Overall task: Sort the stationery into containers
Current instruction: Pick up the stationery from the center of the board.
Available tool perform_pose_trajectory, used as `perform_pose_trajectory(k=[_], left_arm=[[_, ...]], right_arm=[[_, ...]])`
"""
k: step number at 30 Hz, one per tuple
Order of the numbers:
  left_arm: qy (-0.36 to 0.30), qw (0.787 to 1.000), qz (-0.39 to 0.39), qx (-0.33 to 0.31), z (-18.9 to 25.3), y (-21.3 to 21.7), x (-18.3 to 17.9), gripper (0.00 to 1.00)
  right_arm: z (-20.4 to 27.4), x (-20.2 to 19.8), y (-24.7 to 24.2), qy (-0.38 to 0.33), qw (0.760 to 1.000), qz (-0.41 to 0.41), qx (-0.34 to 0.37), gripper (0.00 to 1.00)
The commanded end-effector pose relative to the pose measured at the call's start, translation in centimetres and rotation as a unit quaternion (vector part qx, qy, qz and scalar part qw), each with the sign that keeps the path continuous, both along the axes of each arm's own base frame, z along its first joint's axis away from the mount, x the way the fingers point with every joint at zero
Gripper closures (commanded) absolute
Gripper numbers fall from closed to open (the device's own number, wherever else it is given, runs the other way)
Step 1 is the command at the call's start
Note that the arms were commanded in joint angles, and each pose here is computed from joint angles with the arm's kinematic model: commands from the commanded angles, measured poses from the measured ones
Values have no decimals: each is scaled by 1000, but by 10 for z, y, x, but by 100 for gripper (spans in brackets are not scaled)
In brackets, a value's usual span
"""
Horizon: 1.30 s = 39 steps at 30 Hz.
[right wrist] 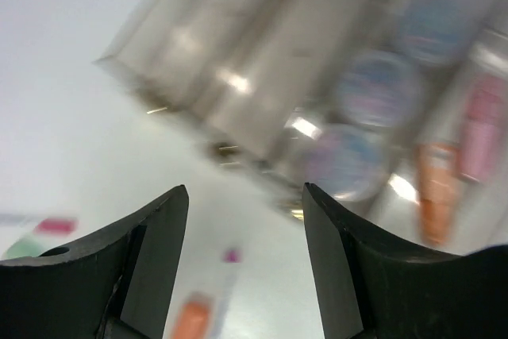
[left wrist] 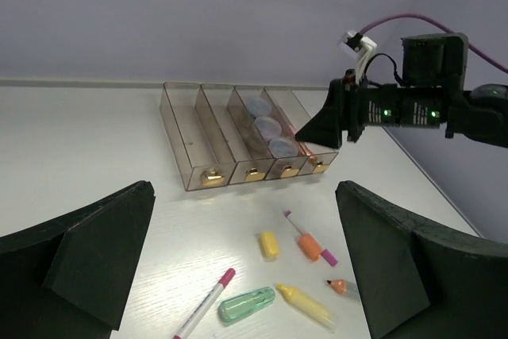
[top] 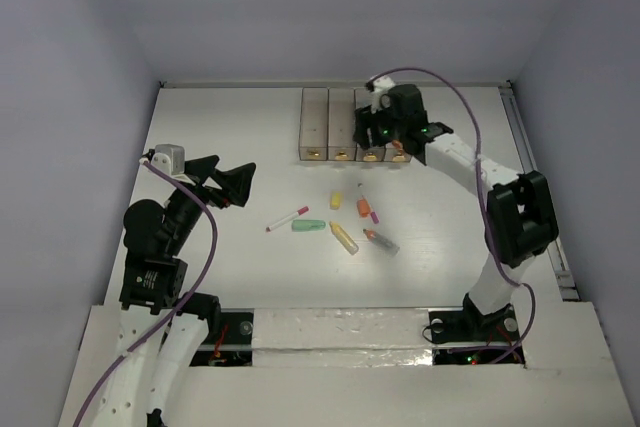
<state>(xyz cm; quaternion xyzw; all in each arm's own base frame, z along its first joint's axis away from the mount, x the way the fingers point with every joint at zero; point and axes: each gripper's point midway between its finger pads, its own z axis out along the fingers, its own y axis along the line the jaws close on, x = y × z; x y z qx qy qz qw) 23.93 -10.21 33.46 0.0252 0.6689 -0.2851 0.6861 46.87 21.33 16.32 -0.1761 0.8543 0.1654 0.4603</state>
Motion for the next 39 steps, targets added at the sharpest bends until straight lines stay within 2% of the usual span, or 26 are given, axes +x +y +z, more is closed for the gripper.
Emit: perform_pose_trajectory(k=[1, 5, 11, 17, 29, 37, 39], left_arm=[[-29, 1000, -10, -3, 12, -3, -3, 1], [-32, 999, -8, -4, 14, -2, -5, 1], [-37, 999, -6, -5, 16, -1, -7, 1], [-38, 999, -6, -5, 16, -1, -8, 1], [-41, 999, -5, -5, 18, 0, -10, 1], [-42, 999, -5, -5, 18, 0, -10, 1], [-43, 999, -6, -5, 19, 0, -11, 1]], right_arm=[[18, -76, 97, -49, 977, 209, -10, 35], [-1, -139, 133, -16, 952, 305, -25, 35], [-45, -182, 154, 46, 930, 357, -72, 33], [-89, -196, 160, 95, 916, 368, -130, 30], [-120, -206, 179, 109, 903, 375, -177, 29], [-142, -221, 183, 109, 895, 372, -221, 45], [-143, -222, 182, 105, 895, 368, -231, 58]])
